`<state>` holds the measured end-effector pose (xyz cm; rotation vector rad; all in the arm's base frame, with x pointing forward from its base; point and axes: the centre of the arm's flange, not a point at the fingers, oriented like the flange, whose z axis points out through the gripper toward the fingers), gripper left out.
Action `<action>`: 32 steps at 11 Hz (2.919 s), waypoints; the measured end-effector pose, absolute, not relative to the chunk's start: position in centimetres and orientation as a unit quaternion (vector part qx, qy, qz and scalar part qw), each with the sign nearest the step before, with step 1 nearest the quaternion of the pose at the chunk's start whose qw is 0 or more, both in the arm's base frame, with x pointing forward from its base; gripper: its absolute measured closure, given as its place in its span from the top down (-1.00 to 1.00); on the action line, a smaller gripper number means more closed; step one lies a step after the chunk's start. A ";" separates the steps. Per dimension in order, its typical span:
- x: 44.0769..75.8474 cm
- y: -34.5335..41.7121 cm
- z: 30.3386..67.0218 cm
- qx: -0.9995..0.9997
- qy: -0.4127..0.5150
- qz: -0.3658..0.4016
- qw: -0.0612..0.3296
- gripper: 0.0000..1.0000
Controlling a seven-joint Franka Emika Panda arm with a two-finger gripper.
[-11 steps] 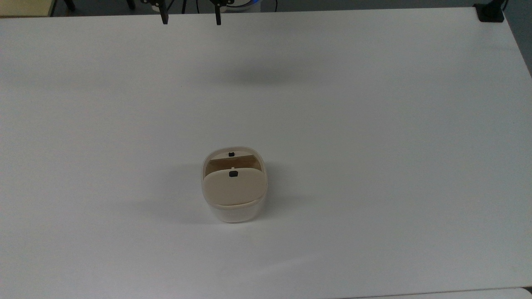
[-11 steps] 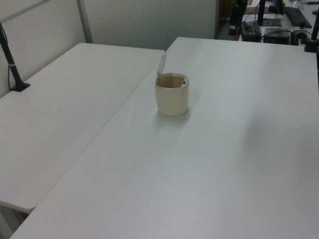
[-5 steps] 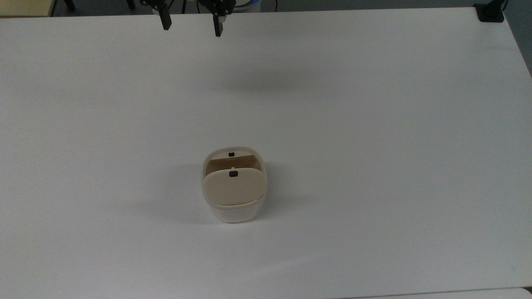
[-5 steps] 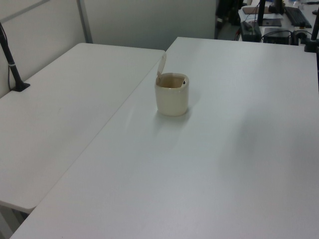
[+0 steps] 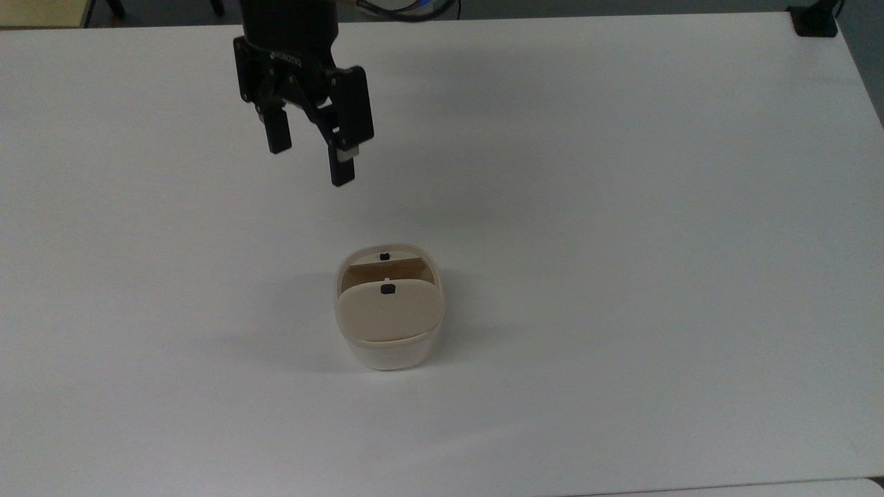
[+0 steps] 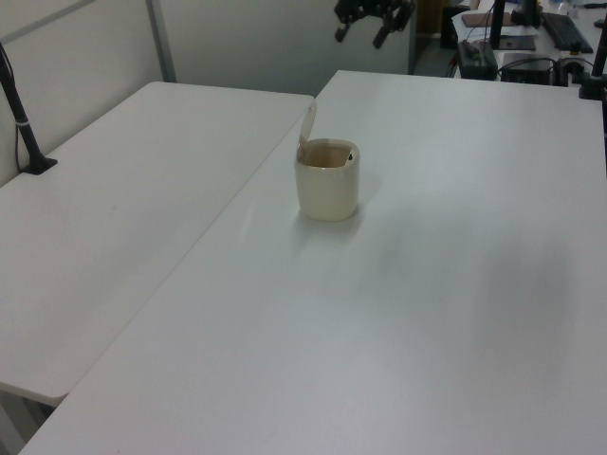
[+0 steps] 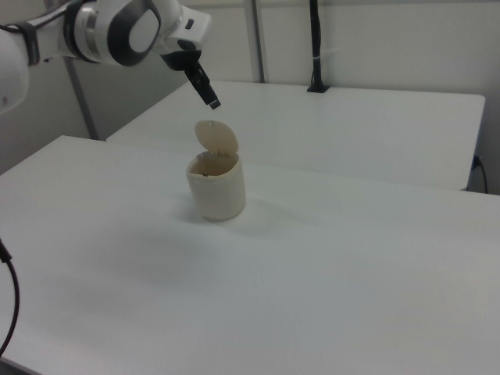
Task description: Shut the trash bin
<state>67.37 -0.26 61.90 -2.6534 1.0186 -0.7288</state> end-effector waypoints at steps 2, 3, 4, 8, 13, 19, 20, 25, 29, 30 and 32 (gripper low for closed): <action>69.7 1.5 60.5 -0.864 0.393 -0.281 0.141 0.58; 70.6 2.1 59.3 -0.855 0.404 -0.289 0.152 0.28; 71.4 2.7 58.2 -0.849 0.410 -0.293 0.159 -0.07; 73.9 6.1 53.5 -0.842 0.423 -0.286 0.174 -0.98; 74.6 6.7 50.8 -0.847 0.421 -0.278 0.165 -0.98; 73.8 6.4 49.1 -0.860 0.410 -0.269 0.140 -0.98; 73.2 6.4 49.0 -0.866 0.403 -0.264 0.134 -0.98; 71.3 6.0 46.9 -0.900 0.360 -0.226 0.097 -0.98; 70.5 5.9 44.0 -0.921 0.325 -0.202 0.075 -0.98; 70.3 5.9 43.4 -0.926 0.315 -0.198 0.067 -0.98; 70.2 6.1 43.2 -0.929 0.307 -0.199 0.060 -0.98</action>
